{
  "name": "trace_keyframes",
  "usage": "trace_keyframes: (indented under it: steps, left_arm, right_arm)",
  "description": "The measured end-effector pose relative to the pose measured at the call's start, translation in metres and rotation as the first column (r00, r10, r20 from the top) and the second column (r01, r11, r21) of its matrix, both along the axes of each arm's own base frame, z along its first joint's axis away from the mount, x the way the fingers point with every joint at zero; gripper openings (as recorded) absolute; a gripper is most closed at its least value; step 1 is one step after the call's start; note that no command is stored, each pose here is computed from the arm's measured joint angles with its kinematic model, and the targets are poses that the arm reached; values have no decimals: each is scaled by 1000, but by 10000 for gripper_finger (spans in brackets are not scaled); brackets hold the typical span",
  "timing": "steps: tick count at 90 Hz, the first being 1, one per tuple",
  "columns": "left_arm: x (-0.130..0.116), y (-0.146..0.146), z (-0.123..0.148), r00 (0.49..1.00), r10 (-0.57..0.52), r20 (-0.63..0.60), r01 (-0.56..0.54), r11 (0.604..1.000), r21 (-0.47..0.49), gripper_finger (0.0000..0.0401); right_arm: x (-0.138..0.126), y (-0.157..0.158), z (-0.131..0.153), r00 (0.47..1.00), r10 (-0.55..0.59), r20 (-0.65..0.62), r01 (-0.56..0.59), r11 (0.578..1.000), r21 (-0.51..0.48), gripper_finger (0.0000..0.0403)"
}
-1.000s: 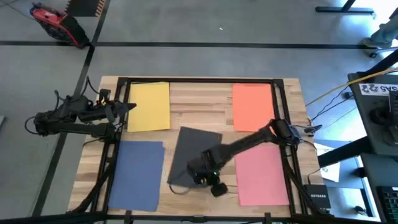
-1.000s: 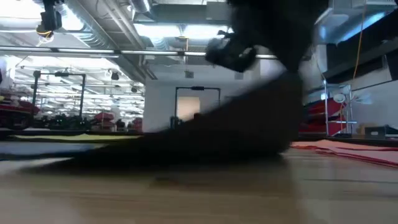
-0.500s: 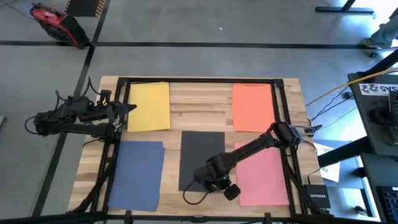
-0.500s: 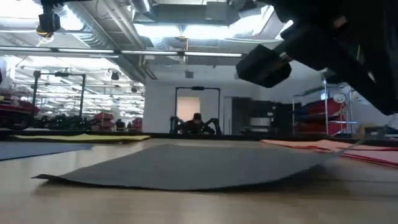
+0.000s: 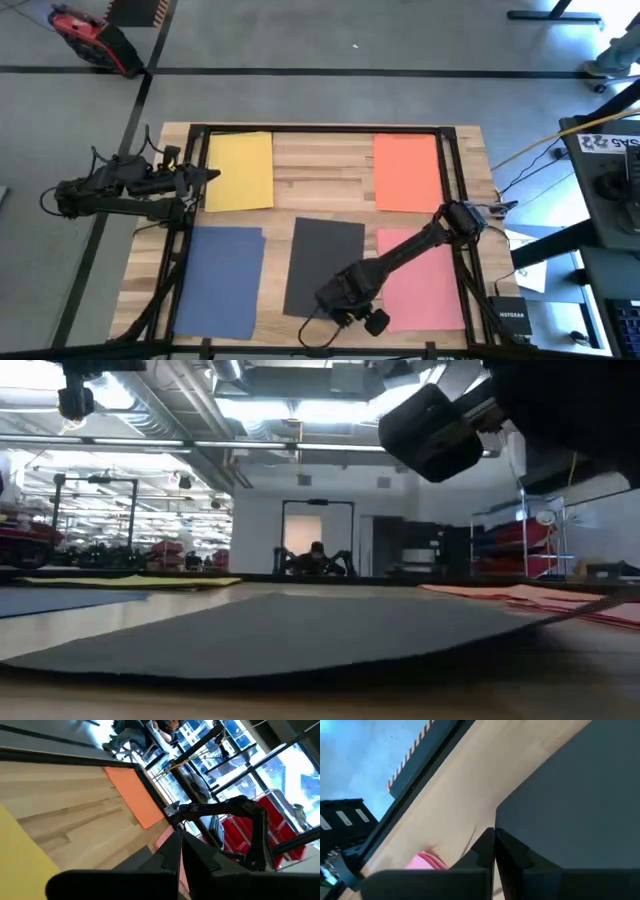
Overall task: Organize paper
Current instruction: Move the black colored paper on the bottom center of the table
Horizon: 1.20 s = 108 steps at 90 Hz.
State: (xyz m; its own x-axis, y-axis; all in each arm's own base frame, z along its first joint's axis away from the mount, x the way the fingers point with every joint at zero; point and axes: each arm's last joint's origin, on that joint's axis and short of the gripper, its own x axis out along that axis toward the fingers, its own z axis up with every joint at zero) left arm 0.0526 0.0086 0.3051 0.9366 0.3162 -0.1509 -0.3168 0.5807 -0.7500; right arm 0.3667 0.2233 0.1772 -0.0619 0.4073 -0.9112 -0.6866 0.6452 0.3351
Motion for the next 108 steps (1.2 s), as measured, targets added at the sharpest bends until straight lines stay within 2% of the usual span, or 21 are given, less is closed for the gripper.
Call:
trace_keyframes:
  steps: [23,35,54,64,72,80,86,92,101,108]
  left_arm:
    - [0,0,-2,1000,-2,-19,2,1000,3,0]
    - [0,0,-2,1000,-5,-22,5,1000,15,0]
    - [0,0,-2,999,-11,-35,13,999,52,0]
    - [0,0,-2,999,-11,-35,13,999,52,0]
    - [0,0,-2,1000,-6,-24,7,1000,21,0]
    - [0,0,-1,1000,-2,-12,2,1000,-10,0]
    - [0,0,-1,1000,-1,-10,1,1000,-17,0]
    - [0,0,-1,1000,-1,0,1,1000,-19,0]
    - [0,-1,0,1000,-15,6,15,1000,-22,0]
    - [1,-1,1,1000,-11,25,12,998,-55,0]
  right_arm:
    - [0,2,-10,999,10,-30,-10,1000,-2,3]
    - [0,2,-10,999,-8,-34,8,1000,-7,23]
    - [1,3,-10,987,-135,-82,134,991,-18,90]
    - [2,4,-9,954,-253,-158,255,967,-5,113]
    - [3,5,-9,919,-343,-194,349,937,-6,98]
    - [8,5,-4,890,-436,-133,437,899,-24,46]
    - [14,-1,3,846,-532,-47,530,847,-38,12]
    - [25,-16,10,755,-655,6,655,755,-34,11]
    - [44,-46,15,549,-834,55,835,550,-4,3]
    - [62,-71,20,360,-932,45,928,363,83,2]
